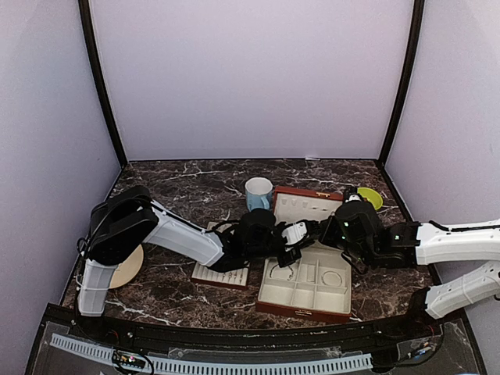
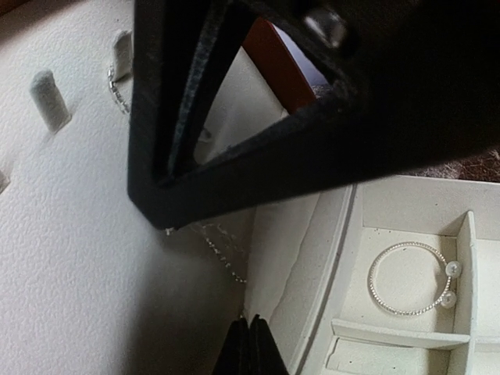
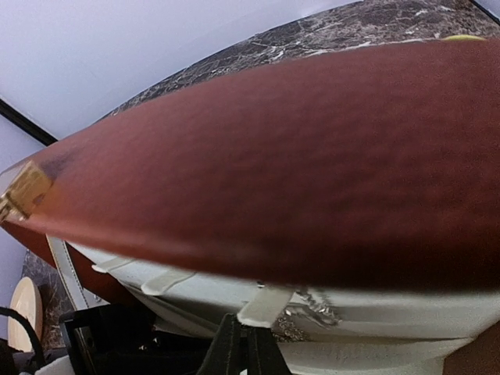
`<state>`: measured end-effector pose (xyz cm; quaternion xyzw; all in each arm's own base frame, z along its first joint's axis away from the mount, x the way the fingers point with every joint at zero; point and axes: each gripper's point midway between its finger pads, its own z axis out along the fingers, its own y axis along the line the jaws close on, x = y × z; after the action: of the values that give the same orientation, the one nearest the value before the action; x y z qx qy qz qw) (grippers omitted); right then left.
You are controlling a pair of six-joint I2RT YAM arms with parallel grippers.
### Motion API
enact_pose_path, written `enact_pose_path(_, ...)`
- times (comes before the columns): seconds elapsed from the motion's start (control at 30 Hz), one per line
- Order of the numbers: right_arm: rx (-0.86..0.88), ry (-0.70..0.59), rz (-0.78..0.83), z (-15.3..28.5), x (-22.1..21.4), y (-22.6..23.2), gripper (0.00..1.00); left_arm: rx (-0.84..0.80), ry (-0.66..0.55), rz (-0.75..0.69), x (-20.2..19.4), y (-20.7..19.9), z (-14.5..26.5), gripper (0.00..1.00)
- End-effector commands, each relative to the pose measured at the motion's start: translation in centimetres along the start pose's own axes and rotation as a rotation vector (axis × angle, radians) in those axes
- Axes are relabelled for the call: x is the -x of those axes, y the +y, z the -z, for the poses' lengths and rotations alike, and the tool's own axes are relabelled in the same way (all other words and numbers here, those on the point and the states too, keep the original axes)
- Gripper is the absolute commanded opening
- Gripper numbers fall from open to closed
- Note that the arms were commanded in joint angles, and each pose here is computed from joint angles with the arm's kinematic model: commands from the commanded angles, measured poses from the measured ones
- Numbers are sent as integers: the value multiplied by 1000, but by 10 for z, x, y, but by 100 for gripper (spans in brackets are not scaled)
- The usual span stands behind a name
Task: Organize the mixed jewelry
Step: Adjust the necklace in the compartment pouch.
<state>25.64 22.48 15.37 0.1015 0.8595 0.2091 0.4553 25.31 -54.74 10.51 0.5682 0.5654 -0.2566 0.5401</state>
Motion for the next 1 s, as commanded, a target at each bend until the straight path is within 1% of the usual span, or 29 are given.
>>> enact_pose_path(0.0, 1, -28, -33, 2, 10, 3, 16, -10, -120, -10, 50, 2, 14, 0)
enact_pose_path(0.07, 1, -30, -35, 3, 11, 2, 22, -10, -121, -10, 50, 2, 14, 0)
enact_pose_path(0.17, -4, -30, -38, 4, 12, 1, 27, -8, -121, -11, 50, 2, 14, 0)
enact_pose_path(0.37, 2, -27, -45, 8, 13, 2, 33, -3, -123, -11, 51, 3, 14, 0)
enact_pose_path(0.63, 45, 13, -64, 22, 16, 6, 38, 28, -141, -4, 59, 10, 16, 1)
enact_pose_path(0.77, 60, 50, -85, 33, 13, 1, 42, 46, -155, -6, 66, 15, 18, 3)
enact_pose_path(0.97, 73, 62, -110, 46, 13, -8, 44, 61, -172, -4, 75, 20, 19, 3)
